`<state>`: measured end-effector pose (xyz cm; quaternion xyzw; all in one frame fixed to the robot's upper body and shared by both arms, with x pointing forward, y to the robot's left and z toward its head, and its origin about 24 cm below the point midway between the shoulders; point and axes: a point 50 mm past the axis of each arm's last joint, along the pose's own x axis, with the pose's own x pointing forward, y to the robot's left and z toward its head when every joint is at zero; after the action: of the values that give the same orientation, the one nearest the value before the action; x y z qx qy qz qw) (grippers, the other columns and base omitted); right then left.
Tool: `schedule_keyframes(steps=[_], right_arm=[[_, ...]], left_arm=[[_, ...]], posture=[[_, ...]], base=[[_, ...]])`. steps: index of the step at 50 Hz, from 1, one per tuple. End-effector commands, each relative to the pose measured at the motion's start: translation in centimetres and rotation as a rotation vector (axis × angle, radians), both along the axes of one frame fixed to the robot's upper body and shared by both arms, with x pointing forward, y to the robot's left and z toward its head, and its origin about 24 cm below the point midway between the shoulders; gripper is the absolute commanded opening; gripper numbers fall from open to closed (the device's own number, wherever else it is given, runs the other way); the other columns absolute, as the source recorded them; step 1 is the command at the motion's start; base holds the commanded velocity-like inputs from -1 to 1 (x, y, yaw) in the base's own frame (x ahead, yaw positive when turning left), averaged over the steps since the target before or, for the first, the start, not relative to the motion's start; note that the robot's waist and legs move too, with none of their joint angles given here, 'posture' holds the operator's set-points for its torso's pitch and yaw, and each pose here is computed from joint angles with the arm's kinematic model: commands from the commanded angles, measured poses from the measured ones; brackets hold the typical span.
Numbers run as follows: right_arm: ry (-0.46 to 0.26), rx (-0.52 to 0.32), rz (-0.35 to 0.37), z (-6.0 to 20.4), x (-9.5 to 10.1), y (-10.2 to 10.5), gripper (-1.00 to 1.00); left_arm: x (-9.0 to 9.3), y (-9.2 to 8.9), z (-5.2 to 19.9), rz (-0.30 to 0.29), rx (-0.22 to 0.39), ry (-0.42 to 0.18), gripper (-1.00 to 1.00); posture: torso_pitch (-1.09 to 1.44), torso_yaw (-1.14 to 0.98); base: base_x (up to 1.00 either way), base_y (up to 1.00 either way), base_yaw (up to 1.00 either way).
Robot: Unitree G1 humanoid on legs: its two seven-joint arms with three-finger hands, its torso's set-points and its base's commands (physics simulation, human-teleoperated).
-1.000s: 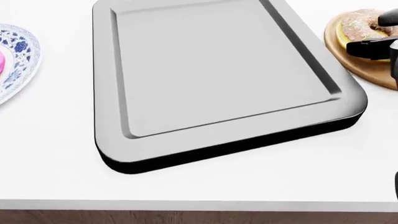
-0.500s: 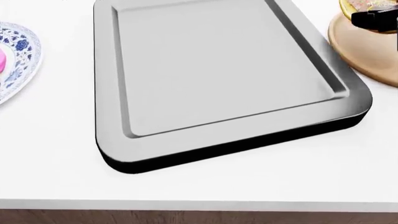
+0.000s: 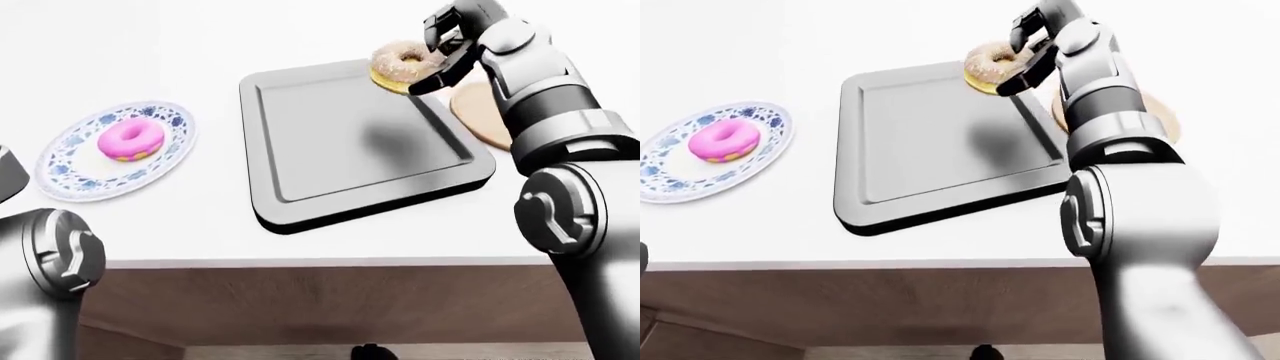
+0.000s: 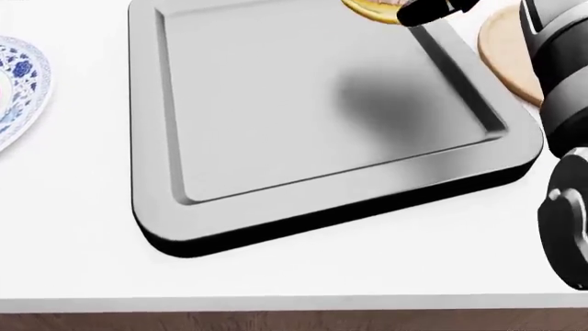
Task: Move the dessert items from the plate to the tray.
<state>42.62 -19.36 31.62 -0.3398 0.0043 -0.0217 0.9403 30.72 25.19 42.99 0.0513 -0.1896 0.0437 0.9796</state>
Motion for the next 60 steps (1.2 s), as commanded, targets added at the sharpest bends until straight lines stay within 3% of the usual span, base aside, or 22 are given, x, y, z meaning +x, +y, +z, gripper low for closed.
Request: schedule_keyframes(steps=[1, 5, 9, 17, 25, 26, 27, 29, 41, 44, 48, 50, 51, 53, 55, 57, 60], right_arm=[[-0.076, -0.034, 0.080, 2.8, -0.5, 1.1, -1.00], [-0.028, -0.076, 0.192, 2.4, -0.3, 3.1, -1.00], [0.006, -0.087, 0.226, 1.8, -0.1, 3.8, -1.00], [0.070, -0.088, 0.246, 0.7, 0.0, 4.5, -1.00], [0.078, -0.073, 0.235, 0.8, 0.0, 4.4, -0.95], [0.084, -0.066, 0.231, 0.8, 0.0, 4.4, -0.61], [0.083, -0.069, 0.230, 0.9, 0.0, 4.3, -0.44], [0.087, -0.072, 0.232, 0.8, 0.0, 4.3, 1.00], [0.087, -0.067, 0.217, 1.5, -0.2, 3.7, 1.00], [0.056, -0.042, 0.210, 2.2, -0.3, 3.5, 1.00], [-0.033, 0.027, 0.167, 4.3, -0.8, 2.7, 1.00], [-0.109, 0.183, 0.162, 6.1, -1.4, 2.0, 1.00], [-0.137, 0.201, 0.172, 6.9, -1.7, 1.8, 1.00], [-0.199, 0.264, 0.125, 8.7, -2.4, 0.9, 1.00], [-0.253, 0.354, 0.141, 10.3, -3.1, 0.6, 1.00], [-0.247, 0.324, 0.138, 10.7, -3.3, 0.5, 1.00], [-0.290, 0.370, 0.158, 12.4, -4.2, 0.2, 1.00]], left_arm=[[-1.3, -0.1, 1.8, 0.002, 0.010, -0.093, 1.00], [-1.4, 0.0, 1.7, 0.004, 0.011, -0.093, 1.00], [-1.6, 0.3, 1.6, 0.009, 0.009, -0.095, 1.00], [-1.8, 0.5, 1.4, 0.013, 0.005, -0.096, 1.00], [-2.2, 0.7, 1.5, 0.017, 0.003, -0.098, 1.00], [-2.2, 0.8, 1.6, 0.019, 0.000, -0.100, 1.00], [-2.3, 0.8, 1.6, 0.017, 0.000, -0.101, 1.00], [-2.3, 0.8, 1.5, 0.018, 0.001, -0.099, 1.00], [-1.9, 0.9, 2.0, 0.022, 0.000, -0.103, 1.00], [-1.5, 0.9, 2.0, 0.020, 0.003, -0.101, 1.00], [-0.9, 1.0, 2.9, 0.028, 0.019, -0.102, 1.00], [0.0, 1.3, 3.0, 0.035, 0.023, -0.094, 1.00], [0.6, 1.4, 3.1, 0.039, 0.029, -0.088, 1.00], [1.9, 1.5, 3.1, 0.044, 0.043, -0.074, 1.00], [3.1, 1.4, 2.9, 0.054, 0.057, -0.063, 1.00], [3.9, 1.3, 2.7, 0.067, 0.068, -0.050, 1.00], [5.3, 1.1, 1.6, 0.079, 0.061, -0.004, 1.00]], posture=[[0.19, 0.00], [0.19, 0.00], [0.19, 0.00], [0.19, 0.00], [0.19, 0.00], [0.19, 0.00], [0.19, 0.00], [0.19, 0.00], [0.19, 0.00], [0.19, 0.00], [0.19, 0.00], [0.19, 0.00], [0.19, 0.00], [0.19, 0.00], [0.19, 0.00], [0.19, 0.00], [0.19, 0.00]], base=[[0.00, 0.00, 0.00], [0.00, 0.00, 0.00], [0.00, 0.00, 0.00], [0.00, 0.00, 0.00], [0.00, 0.00, 0.00], [0.00, 0.00, 0.00], [0.00, 0.00, 0.00], [0.00, 0.00, 0.00], [0.00, 0.00, 0.00], [0.00, 0.00, 0.00], [0.00, 0.00, 0.00], [0.00, 0.00, 0.00], [0.00, 0.00, 0.00], [0.00, 0.00, 0.00], [0.00, 0.00, 0.00], [0.00, 0.00, 0.00], [0.00, 0.00, 0.00]])
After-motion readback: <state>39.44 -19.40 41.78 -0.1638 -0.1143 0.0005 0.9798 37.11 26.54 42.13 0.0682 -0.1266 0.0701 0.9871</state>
